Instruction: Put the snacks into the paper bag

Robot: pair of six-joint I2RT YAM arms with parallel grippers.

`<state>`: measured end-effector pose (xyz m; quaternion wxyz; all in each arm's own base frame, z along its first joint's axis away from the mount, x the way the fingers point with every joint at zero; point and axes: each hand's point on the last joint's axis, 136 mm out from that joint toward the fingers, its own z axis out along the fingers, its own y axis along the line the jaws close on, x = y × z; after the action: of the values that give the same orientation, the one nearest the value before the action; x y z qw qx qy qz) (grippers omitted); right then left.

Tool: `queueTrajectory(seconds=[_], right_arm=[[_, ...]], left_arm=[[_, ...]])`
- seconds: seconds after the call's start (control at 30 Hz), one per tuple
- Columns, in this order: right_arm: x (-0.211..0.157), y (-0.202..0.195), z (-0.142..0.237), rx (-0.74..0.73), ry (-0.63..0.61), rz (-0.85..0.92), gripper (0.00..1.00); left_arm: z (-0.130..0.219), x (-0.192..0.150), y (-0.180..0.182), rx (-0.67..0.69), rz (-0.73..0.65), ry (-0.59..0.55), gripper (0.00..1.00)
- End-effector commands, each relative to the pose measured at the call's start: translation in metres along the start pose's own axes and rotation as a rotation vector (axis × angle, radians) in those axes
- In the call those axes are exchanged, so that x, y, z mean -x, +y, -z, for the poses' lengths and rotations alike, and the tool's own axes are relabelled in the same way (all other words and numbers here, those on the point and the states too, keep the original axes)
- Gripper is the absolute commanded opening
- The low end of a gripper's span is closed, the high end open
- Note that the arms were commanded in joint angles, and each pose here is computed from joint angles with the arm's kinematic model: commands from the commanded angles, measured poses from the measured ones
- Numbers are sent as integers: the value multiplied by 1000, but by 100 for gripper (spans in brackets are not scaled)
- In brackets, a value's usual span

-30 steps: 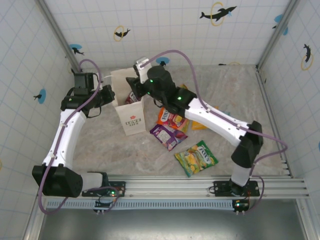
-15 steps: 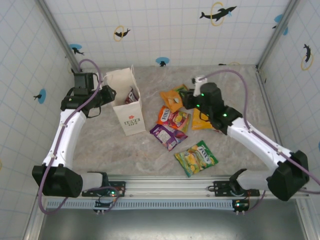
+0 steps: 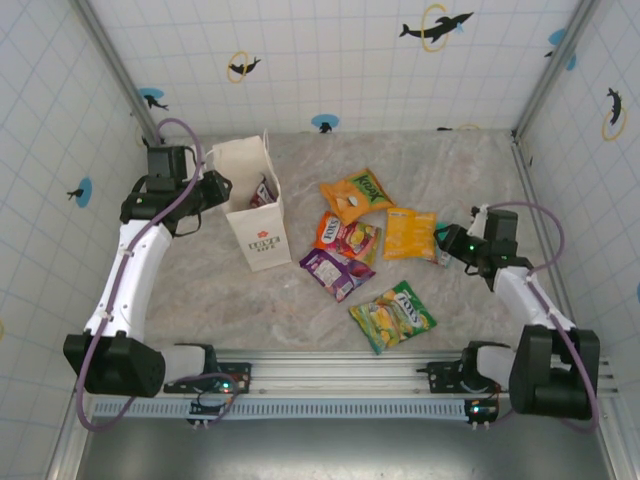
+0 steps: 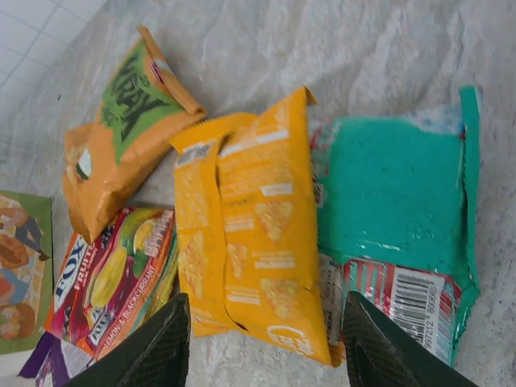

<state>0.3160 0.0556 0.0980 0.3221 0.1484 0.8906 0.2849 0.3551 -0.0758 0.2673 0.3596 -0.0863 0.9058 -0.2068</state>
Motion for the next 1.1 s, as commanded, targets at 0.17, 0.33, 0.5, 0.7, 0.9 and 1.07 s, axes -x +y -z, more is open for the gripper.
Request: queueTrajectory(seconds=[0.17,0.33,0.5,0.7,0.9,1.07], right_arm=[[-4,10,-21,184,68,4,53],[-2,0,-36,163,77,3,56],[4,-1,-48,182,97,0,57],[1,16,-54,279,122,21,55],[5,19,-62,303,122,19,53],[6,19,-74,312,129,5,50]], left_arm=[[2,-5,1,9,-14,2,36],[1,-5,2,12,-13,2,36],[1,-5,1,7,-8,5,36],[1,-3,0,6,-11,0,36],[-2,-2,1,8,-12,6,36],[-1,-4,2,15,-13,8,36]])
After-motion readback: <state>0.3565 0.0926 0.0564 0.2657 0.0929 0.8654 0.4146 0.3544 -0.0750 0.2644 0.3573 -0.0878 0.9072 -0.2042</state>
